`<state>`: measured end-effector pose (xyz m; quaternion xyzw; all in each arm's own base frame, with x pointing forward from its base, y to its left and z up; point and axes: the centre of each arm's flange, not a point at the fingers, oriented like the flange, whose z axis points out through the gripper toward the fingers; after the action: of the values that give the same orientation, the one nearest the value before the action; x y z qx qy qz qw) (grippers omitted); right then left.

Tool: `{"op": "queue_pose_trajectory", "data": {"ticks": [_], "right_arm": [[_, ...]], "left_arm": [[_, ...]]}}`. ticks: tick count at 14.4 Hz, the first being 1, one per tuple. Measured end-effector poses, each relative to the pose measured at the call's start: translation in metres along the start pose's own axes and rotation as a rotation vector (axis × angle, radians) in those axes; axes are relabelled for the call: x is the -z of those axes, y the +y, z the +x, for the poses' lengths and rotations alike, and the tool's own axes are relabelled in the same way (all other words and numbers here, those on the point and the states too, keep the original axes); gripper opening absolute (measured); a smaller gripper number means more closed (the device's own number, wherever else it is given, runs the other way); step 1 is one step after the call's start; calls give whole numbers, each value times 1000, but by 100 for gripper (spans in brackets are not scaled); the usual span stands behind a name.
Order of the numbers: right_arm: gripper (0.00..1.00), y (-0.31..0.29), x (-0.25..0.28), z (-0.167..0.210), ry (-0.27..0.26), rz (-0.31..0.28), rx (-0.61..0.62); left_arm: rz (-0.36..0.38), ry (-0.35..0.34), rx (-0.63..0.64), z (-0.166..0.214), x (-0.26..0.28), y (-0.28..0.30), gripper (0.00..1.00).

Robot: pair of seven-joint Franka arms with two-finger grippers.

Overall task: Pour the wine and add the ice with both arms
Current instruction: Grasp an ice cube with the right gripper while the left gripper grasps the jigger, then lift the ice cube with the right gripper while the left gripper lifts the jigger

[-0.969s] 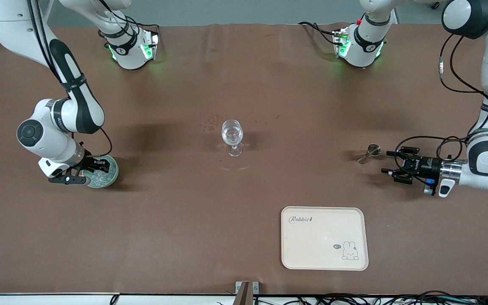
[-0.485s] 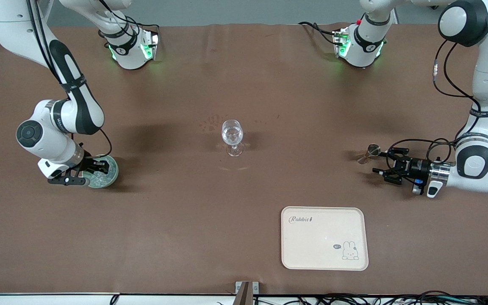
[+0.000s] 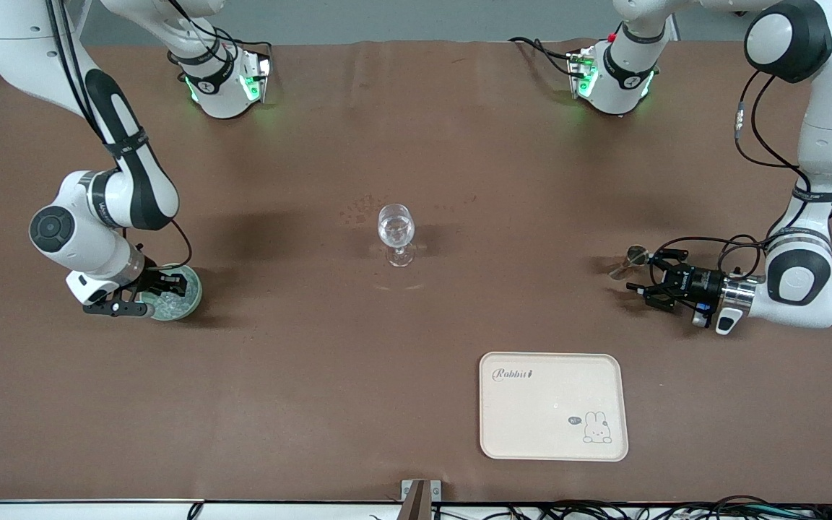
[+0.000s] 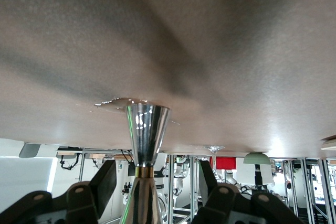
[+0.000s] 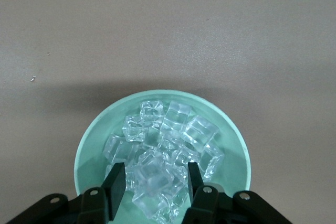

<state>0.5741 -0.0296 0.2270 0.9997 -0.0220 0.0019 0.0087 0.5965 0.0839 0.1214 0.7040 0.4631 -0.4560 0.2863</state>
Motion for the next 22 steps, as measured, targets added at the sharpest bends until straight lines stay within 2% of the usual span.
{"op": "queue_pose_trajectory", "data": {"ticks": [4,8,9,10,12,13,14,15,16,18,19,21,22], "right_arm": [[49,-1,-1,0,-2,0,1],[49,-1,-3,-1,-5,0,0],[46,-1,-3,-1,-5,0,0],[39,-1,-3,-1,-6,0,0],[37,-1,-3,-1,-6,0,0],[37,-1,-4,-1,-7,0,0],[32,-1,-4,-1,-7,0,0],[32,-1,-4,-1,-7,0,0],[25,-1,-4,-1,-7,0,0],[25,-1,-3,0,-6,0,-1],[25,-1,-3,0,-6,0,-1],[25,-1,-1,1,-1,0,-1],[25,-1,0,3,-2,0,-1]], "left_arm": [[10,-14,3,0,-6,-2,70],[20,-28,1,-2,-13,-1,67],[21,-29,1,-2,-13,-1,64],[21,-30,0,-2,-13,-1,64],[22,-30,1,-2,-14,-1,61],[22,-31,-3,-2,-14,-1,56],[22,-31,-7,-2,-14,-1,56],[22,-31,-11,-2,-14,-1,49],[22,-32,-13,-2,-14,-2,49],[22,-32,-14,-2,-15,-2,40],[22,-33,-17,-2,-15,-2,40],[21,-34,-33,-1,-14,-3,26],[20,-35,-38,-1,-14,-4,26]]}}
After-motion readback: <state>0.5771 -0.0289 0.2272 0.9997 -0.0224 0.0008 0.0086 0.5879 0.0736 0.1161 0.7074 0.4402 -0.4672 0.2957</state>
